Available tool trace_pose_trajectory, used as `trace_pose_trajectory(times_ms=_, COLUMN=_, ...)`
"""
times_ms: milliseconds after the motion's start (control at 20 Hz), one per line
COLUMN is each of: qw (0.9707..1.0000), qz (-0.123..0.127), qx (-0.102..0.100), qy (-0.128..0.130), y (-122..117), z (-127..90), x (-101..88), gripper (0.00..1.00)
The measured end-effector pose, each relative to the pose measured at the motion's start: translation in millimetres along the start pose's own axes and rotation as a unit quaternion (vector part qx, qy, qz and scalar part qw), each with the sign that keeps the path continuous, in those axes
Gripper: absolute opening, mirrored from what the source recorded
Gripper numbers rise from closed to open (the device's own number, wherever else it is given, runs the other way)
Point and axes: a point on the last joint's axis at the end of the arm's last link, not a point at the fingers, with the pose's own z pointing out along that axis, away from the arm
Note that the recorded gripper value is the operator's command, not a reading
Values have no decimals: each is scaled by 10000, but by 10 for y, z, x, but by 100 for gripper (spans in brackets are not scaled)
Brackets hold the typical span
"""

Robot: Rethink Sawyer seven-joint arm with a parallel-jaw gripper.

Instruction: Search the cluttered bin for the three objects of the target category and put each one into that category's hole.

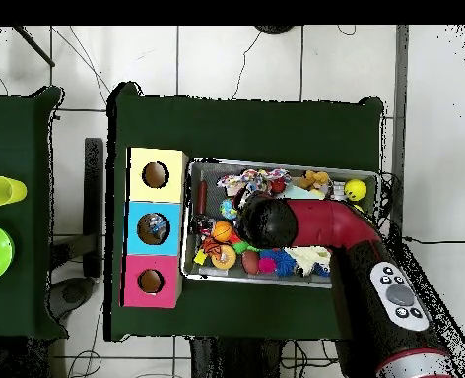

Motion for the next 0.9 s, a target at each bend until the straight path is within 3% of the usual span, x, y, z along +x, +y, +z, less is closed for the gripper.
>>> trace_pose_trajectory(times_ms=400, qw=9983, qz=296, qx=40, qy=502, y=-211, z=-193, x=217, gripper=0)
trace_pose_trajectory(times_ms=650, qw=9951, qz=384, qx=32, qy=915, y=-183, z=-268, x=366, gripper=0)
trace_pose_trajectory(times_ms=900, qw=9927, qz=422, qx=-20, qy=1132, y=-143, z=-302, x=463, gripper=0)
